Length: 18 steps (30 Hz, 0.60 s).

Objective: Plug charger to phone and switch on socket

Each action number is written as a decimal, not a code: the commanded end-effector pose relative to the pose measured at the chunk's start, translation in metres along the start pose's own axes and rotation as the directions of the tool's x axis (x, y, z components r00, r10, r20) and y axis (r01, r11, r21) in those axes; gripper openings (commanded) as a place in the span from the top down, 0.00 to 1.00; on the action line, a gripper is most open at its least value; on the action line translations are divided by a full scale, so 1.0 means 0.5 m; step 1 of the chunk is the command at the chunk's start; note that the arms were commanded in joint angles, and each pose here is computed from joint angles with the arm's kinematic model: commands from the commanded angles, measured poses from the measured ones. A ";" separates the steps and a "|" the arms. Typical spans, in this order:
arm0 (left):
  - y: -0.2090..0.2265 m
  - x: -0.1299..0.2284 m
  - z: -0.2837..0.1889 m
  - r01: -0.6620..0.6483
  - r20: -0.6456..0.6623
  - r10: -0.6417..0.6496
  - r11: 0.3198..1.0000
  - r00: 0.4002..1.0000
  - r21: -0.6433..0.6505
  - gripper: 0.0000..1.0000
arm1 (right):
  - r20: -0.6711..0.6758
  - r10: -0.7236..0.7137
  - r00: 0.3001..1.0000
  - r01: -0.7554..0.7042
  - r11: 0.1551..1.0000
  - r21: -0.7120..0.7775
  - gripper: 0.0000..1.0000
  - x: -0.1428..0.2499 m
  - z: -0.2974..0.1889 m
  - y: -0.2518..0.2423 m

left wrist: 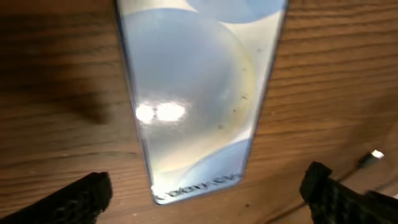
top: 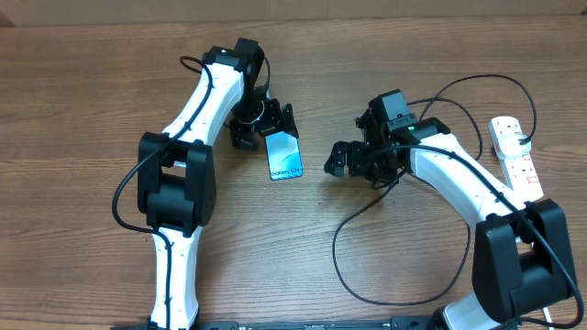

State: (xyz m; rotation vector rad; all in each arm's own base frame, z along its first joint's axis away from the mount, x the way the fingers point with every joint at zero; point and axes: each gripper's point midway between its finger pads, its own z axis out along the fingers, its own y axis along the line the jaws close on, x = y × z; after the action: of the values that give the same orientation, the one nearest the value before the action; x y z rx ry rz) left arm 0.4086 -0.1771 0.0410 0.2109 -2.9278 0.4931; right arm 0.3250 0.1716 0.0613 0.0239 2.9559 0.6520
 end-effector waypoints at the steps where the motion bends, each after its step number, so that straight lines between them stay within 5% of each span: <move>1: 0.014 -0.015 0.000 0.035 0.074 -0.025 0.990 0.997 -0.134 0.00 | 0.028 -0.001 1.000 0.001 1.000 -0.009 0.00 -0.013 -0.013 0.009; 5: 0.014 -0.026 0.006 0.088 0.175 -0.043 0.962 0.984 -0.257 0.01 | 0.029 0.000 1.000 0.001 1.000 -0.010 0.00 -0.013 -0.013 0.010; 18: -0.019 -0.035 0.024 0.110 0.280 -0.018 0.943 0.960 -0.315 0.00 | -0.003 0.009 1.000 -0.009 1.000 0.003 0.00 0.013 0.006 -0.009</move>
State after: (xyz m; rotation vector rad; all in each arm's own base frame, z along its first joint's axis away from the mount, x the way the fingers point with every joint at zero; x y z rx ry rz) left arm 0.4184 -0.2028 0.0296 0.2779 -3.1698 0.0537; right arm 0.3202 0.1701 0.0550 0.0338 2.9697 0.6493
